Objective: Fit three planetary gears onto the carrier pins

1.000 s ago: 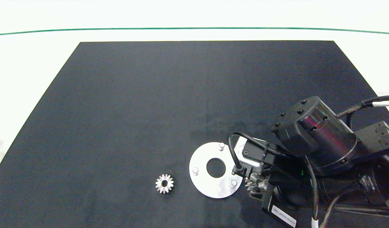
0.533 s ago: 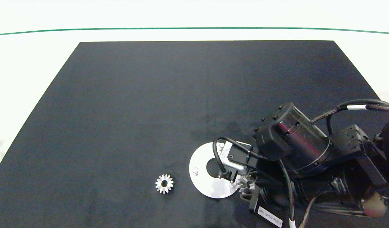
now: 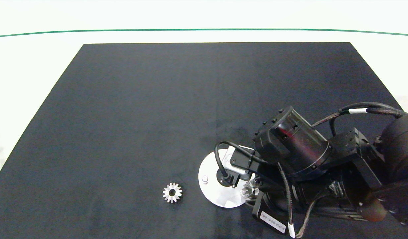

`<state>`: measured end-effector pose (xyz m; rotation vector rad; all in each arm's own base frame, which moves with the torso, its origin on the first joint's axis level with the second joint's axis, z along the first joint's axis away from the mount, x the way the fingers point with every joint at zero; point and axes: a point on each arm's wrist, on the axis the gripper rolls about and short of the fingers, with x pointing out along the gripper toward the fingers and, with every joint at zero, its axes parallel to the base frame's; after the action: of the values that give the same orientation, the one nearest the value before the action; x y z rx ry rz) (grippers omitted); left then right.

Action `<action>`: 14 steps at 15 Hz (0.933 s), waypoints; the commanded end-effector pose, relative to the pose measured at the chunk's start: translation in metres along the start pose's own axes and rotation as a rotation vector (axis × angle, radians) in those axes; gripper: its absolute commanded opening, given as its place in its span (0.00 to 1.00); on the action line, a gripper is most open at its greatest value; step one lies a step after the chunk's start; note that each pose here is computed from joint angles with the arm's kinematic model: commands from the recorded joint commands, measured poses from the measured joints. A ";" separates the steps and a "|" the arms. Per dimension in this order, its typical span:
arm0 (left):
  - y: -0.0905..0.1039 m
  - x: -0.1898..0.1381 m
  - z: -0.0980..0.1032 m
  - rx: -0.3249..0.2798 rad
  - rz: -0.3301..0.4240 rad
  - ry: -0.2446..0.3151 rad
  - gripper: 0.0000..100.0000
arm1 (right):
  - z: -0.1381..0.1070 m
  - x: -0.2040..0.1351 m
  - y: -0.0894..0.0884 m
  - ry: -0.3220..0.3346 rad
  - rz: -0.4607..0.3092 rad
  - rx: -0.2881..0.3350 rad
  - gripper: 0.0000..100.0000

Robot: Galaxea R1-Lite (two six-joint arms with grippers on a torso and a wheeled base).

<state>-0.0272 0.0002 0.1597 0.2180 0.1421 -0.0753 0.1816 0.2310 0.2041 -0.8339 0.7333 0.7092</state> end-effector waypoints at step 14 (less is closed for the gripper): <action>0.001 0.001 0.004 0.002 -0.001 -0.013 1.00 | 0.002 0.014 0.001 0.033 0.004 -0.002 0.16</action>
<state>-0.0254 0.0002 0.1627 0.2186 0.1285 -0.0762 0.1881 0.2364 0.1953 -0.8431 0.7579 0.7023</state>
